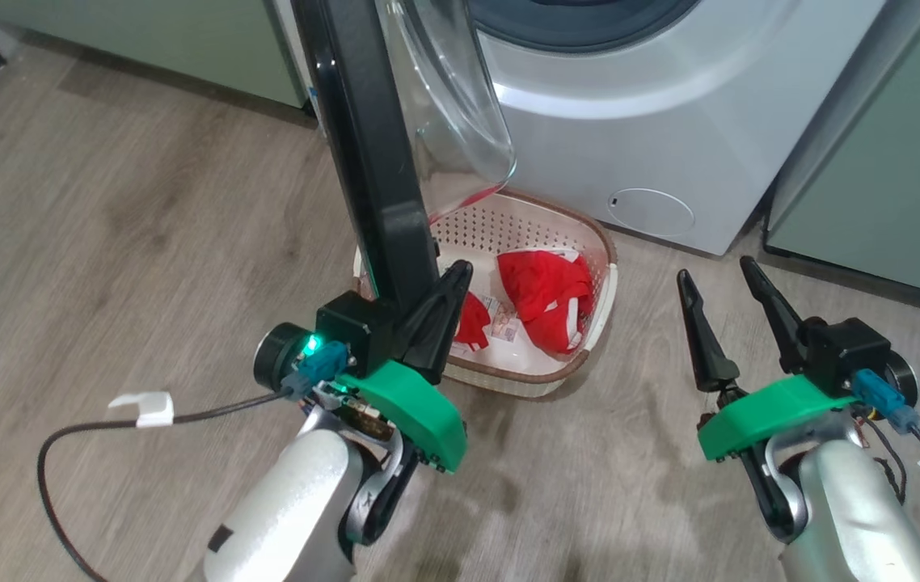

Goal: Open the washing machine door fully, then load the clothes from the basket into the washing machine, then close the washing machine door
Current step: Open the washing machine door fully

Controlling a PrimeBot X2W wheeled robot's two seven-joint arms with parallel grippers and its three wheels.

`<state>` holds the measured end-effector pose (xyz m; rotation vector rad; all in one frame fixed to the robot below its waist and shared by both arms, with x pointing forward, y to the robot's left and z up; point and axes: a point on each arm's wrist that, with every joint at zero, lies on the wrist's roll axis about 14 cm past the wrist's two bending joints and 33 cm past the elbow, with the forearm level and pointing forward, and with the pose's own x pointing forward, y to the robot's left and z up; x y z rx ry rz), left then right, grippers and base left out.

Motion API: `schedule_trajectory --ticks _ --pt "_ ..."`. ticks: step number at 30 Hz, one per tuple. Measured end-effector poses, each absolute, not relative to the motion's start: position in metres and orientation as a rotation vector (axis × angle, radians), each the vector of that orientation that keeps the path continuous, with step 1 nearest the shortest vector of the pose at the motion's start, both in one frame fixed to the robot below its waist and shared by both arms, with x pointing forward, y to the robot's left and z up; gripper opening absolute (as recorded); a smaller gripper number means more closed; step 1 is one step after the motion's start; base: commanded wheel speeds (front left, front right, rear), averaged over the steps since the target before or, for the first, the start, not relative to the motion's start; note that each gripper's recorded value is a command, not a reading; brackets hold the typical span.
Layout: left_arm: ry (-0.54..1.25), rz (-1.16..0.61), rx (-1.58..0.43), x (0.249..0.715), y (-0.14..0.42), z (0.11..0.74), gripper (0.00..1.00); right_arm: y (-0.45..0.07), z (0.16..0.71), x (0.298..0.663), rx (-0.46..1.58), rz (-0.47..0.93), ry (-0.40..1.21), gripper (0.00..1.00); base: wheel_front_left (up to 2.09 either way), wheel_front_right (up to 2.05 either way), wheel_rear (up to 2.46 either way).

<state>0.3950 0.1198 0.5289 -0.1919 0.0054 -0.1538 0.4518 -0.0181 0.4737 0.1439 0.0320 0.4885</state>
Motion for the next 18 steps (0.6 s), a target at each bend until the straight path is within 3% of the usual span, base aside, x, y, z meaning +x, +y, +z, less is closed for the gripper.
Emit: schedule_trajectory --ticks 18 --pt "0.019 0.144 -0.213 0.359 0.206 0.514 0.0 0.012 0.471 0.455 0.153 0.559 0.051 1.0 0.0 0.0 0.0"
